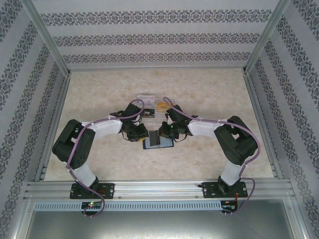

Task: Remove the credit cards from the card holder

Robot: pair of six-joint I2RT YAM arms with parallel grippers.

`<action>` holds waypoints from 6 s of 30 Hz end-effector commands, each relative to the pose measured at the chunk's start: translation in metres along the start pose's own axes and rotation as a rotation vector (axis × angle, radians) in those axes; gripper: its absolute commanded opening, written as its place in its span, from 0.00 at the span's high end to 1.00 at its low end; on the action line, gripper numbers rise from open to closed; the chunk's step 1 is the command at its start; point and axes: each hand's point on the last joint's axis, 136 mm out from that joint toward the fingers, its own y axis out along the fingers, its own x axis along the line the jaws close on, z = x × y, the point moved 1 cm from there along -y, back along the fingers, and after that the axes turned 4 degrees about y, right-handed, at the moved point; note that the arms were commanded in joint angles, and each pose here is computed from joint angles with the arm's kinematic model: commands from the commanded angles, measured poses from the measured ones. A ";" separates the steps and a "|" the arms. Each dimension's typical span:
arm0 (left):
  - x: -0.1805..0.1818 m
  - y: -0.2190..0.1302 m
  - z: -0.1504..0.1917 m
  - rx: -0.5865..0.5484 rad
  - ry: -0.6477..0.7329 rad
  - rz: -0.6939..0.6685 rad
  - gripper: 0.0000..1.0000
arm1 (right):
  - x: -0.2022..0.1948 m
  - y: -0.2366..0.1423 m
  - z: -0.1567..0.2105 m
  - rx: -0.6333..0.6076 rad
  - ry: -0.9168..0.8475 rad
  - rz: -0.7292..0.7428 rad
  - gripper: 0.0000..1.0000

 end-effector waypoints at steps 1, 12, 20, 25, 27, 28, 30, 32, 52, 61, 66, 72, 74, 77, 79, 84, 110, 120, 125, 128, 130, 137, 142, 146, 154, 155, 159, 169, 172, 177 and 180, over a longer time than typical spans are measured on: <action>-0.018 -0.010 0.002 -0.004 0.045 0.042 0.82 | -0.008 0.001 0.004 0.011 -0.011 0.021 0.97; -0.001 0.017 0.009 0.033 0.030 -0.051 0.87 | -0.009 0.007 0.006 0.034 -0.011 0.008 0.90; 0.012 0.026 0.014 0.058 0.017 -0.088 0.89 | 0.018 0.006 0.012 0.067 -0.066 -0.109 0.84; 0.011 0.026 0.013 0.056 0.023 -0.089 0.90 | 0.016 0.011 0.014 0.073 -0.056 -0.108 0.84; 0.010 0.025 0.012 0.055 0.024 -0.088 0.90 | 0.017 0.011 0.014 0.070 -0.057 -0.111 0.84; 0.011 0.026 0.012 0.056 0.024 -0.089 0.90 | 0.016 0.011 0.015 0.071 -0.056 -0.110 0.85; 0.011 0.026 0.012 0.057 0.022 -0.090 0.90 | 0.016 0.012 0.015 0.072 -0.059 -0.109 0.86; 0.011 0.026 0.013 0.058 0.024 -0.090 0.90 | 0.017 0.011 0.015 0.071 -0.060 -0.111 0.89; -0.015 0.003 0.005 0.016 0.063 -0.011 0.81 | -0.014 -0.060 -0.004 -0.145 -0.095 -0.101 1.00; -0.058 -0.068 -0.025 -0.146 0.103 0.222 0.36 | 0.027 -0.100 -0.017 -0.223 -0.180 -0.263 1.00; -0.078 -0.093 -0.029 -0.160 0.126 0.432 0.23 | 0.055 -0.119 -0.026 -0.229 -0.190 -0.402 1.00; -0.112 -0.108 -0.037 -0.157 0.165 0.644 0.20 | 0.084 -0.137 -0.035 -0.233 -0.182 -0.551 1.00; -0.120 -0.112 -0.039 -0.158 0.182 0.686 0.20 | 0.090 -0.143 -0.037 -0.238 -0.174 -0.589 1.00; -0.131 -0.117 -0.040 -0.140 0.217 0.729 0.22 | 0.096 -0.152 -0.039 -0.248 -0.160 -0.646 1.00; -0.137 -0.121 -0.040 -0.128 0.223 0.765 0.32 | 0.098 -0.156 -0.042 -0.255 -0.152 -0.668 1.00; -0.150 -0.140 -0.038 -0.157 0.261 0.844 0.54 | 0.097 -0.159 -0.044 -0.256 -0.142 -0.680 1.00; -0.149 -0.166 -0.052 -0.302 0.053 0.900 1.00 | 0.121 -0.159 -0.034 -0.217 0.039 -0.774 0.59; -0.142 -0.158 -0.049 -0.276 0.039 0.860 1.00 | 0.140 -0.159 -0.049 -0.202 -0.002 -0.797 0.78; -0.126 -0.153 -0.052 -0.280 0.004 0.812 0.83 | 0.139 -0.148 -0.054 -0.187 -0.038 -0.760 1.00; -0.101 -0.148 -0.054 -0.292 -0.032 0.718 0.54 | 0.135 -0.138 -0.056 -0.199 -0.080 -0.699 1.00; -0.080 -0.145 -0.053 -0.298 -0.059 0.642 0.36 | 0.131 -0.131 -0.056 -0.214 -0.125 -0.628 1.00; 0.005 -0.147 -0.050 -0.328 -0.172 0.360 0.09 | 0.124 -0.111 -0.059 -0.274 -0.403 -0.303 1.00; 0.052 -0.159 -0.046 -0.346 -0.200 0.199 0.01 | 0.135 -0.096 -0.058 -0.254 -0.744 -0.145 1.00; 0.070 -0.166 -0.043 -0.344 -0.188 0.147 0.01 | 0.138 -0.079 -0.063 -0.200 -0.963 -0.044 1.00; 0.084 -0.169 -0.041 -0.338 -0.181 0.114 0.01 | 0.138 -0.047 -0.080 -0.119 -1.341 0.105 1.00; 0.084 -0.168 -0.041 -0.333 -0.179 0.116 0.01 | 0.137 -0.044 -0.083 -0.117 -1.371 0.114 1.00; 0.085 -0.165 -0.040 -0.319 -0.178 0.116 0.01 | 0.137 -0.034 -0.089 -0.074 -1.441 0.139 1.00; 0.085 -0.158 -0.041 -0.291 -0.182 0.131 0.01 | 0.127 -0.017 -0.084 0.035 -1.585 0.128 1.00; 0.086 -0.156 -0.040 -0.283 -0.186 0.136 0.01 | 0.125 -0.014 -0.086 0.049 -1.603 0.131 1.00; 0.089 -0.151 -0.038 -0.274 -0.196 0.138 0.01 | 0.128 -0.010 -0.089 0.043 -1.621 0.127 1.00; 0.088 -0.150 -0.038 -0.265 -0.194 0.144 0.01 | 0.127 -0.009 -0.092 0.048 -1.632 0.141 1.00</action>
